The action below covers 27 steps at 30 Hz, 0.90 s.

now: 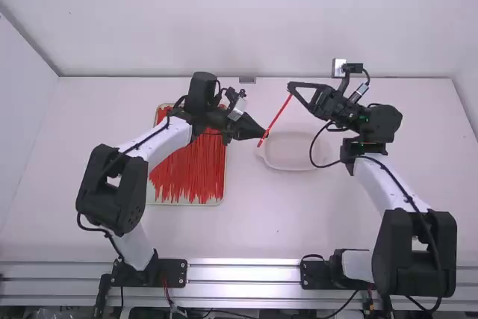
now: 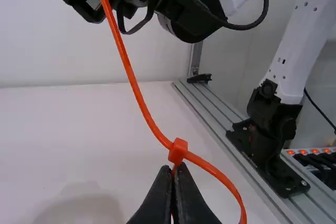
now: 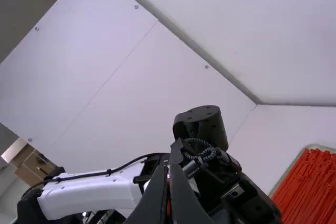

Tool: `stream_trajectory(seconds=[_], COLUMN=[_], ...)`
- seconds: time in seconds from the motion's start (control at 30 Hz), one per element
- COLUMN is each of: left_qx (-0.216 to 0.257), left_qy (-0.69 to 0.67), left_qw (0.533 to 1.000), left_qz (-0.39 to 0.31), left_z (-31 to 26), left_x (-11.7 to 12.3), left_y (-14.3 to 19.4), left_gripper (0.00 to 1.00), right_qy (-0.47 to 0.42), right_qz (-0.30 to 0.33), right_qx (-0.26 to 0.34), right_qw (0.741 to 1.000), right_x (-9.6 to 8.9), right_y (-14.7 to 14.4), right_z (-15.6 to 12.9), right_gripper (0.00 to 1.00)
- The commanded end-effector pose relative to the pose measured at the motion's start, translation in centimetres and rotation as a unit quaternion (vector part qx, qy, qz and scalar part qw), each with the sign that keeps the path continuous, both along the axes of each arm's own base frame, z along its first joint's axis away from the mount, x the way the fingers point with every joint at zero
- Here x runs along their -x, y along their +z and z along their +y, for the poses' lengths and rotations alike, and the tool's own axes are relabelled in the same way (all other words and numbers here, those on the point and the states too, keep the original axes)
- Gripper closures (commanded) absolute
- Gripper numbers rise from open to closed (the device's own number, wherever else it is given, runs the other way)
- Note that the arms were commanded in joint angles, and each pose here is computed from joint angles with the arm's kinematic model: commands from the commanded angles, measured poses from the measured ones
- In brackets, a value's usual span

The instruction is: Fasten the cable tie

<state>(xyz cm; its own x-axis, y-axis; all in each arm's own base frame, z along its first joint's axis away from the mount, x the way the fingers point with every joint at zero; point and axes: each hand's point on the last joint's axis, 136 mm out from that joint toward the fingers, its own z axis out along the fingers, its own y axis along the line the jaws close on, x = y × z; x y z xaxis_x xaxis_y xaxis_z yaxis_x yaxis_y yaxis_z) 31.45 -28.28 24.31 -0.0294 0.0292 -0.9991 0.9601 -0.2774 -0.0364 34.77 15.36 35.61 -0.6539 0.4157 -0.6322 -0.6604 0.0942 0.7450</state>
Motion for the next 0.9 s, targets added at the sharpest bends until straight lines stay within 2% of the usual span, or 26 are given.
stream_trajectory(seconds=[0.0, 0.37, 0.43, 0.5, 0.53, 0.6, 0.87], left_qx=[-0.013, -0.017, -0.014, -0.009, -0.008, -0.007, 0.011], left_qy=[0.008, 0.015, 0.017, 0.02, 0.023, 0.032, 0.047], left_qw=[1.0, 1.0, 1.0, 1.0, 1.0, 0.999, 0.999], left_qz=[0.021, 0.02, 0.014, 0.009, 0.008, 0.009, -0.007], left_z=[0.1, 0.1, 0.3, 0.7, 0.8, 1.3, 3.6], left_x=[0.2, 0.0, -0.2, -0.6, -0.8, -1.5, -3.5], left_y=[-1.6, -1.7, -1.6, -1.3, -1.2, -0.7, 2.4], left_gripper=[0.98, 0.98, 0.98, 0.98, 0.98, 0.98, 0.98], right_qy=[-0.053, -0.051, -0.049, -0.045, -0.043, -0.03, 0.017], right_qz=[-0.055, -0.054, -0.056, -0.05, -0.049, -0.049, -0.047], right_qx=[-0.029, -0.026, -0.022, -0.018, -0.015, -0.003, 0.028], right_qw=[0.997, 0.997, 0.997, 0.998, 0.998, 0.998, 0.998], right_x=[-0.8, -0.7, -0.6, -0.6, -0.5, -0.1, 1.2], right_y=[4.8, 4.8, 4.7, 4.4, 4.3, 3.9, 2.8], right_z=[-2.0, -2.1, -2.2, -2.5, -2.5, -2.3, -1.4], right_gripper=[1.0, 0.99, 0.9, 0.71, 0.69, 0.56, 0.37])
